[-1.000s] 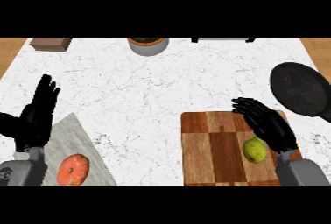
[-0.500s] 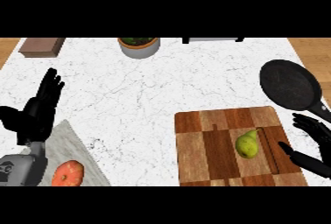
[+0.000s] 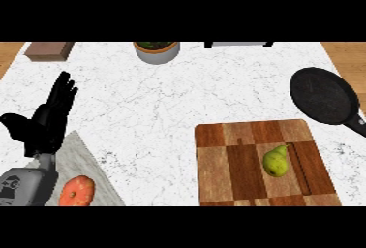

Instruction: Pick the pear from the cutting board and place it in the pan

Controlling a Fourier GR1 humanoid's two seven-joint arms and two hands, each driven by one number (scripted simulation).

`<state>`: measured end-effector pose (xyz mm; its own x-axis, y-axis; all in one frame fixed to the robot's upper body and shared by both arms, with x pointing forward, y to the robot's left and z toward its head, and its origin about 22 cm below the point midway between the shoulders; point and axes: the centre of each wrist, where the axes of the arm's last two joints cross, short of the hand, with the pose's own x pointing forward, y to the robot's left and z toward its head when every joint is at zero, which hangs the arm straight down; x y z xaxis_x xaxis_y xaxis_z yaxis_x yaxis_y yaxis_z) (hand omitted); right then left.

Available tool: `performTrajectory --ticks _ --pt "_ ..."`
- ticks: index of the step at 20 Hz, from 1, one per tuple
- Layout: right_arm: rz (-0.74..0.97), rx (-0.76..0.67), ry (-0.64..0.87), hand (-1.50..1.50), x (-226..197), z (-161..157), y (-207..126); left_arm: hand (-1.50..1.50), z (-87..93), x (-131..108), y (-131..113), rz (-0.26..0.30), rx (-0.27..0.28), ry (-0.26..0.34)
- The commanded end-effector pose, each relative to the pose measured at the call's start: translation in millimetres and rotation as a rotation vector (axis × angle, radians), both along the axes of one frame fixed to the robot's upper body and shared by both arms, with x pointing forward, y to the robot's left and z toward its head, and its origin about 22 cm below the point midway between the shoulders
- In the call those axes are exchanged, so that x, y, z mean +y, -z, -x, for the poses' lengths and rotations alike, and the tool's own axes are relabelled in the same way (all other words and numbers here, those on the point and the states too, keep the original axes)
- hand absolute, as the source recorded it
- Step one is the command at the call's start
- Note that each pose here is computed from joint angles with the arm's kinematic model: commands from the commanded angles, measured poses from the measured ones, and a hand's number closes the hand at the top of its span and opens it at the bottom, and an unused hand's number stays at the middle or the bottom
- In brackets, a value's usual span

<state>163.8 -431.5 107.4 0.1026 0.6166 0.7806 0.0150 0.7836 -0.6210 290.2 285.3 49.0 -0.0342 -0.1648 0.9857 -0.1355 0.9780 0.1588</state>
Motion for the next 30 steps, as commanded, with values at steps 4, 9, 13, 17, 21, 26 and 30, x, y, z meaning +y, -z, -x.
performTrajectory --ticks 4,9,13,17,21,26,30 --pt "0.115 0.158 -0.008 -1.5 10.2 -24.2 -86.1 0.0 -4.0 -10.2 7.3 -0.004 -0.012 0.021" --pt "0.203 0.131 -0.001 -1.5 23.4 -46.1 -102.9 0.0 2.9 -1.7 -12.9 0.011 0.008 0.067" --pt "0.141 0.137 -0.037 -1.5 44.6 -78.7 -105.5 0.0 -20.7 -14.5 -14.0 0.016 -0.011 0.05" --pt "0.084 0.174 -0.148 -1.5 66.4 -67.3 -116.9 0.0 -5.9 -4.2 -5.5 0.008 -0.016 0.043" --pt "0.052 0.18 -0.156 -1.5 89.6 -67.1 -93.5 0.0 3.9 -6.0 9.6 0.013 -0.015 0.037" --pt "0.104 0.291 -0.119 -1.5 110.6 -84.8 -84.9 0.0 -7.8 -23.2 17.6 0.006 -0.004 0.047" --pt "0.108 0.306 -0.081 -1.5 111.4 -85.8 -59.2 0.0 -5.6 -6.6 -9.3 -0.008 -0.018 0.033"
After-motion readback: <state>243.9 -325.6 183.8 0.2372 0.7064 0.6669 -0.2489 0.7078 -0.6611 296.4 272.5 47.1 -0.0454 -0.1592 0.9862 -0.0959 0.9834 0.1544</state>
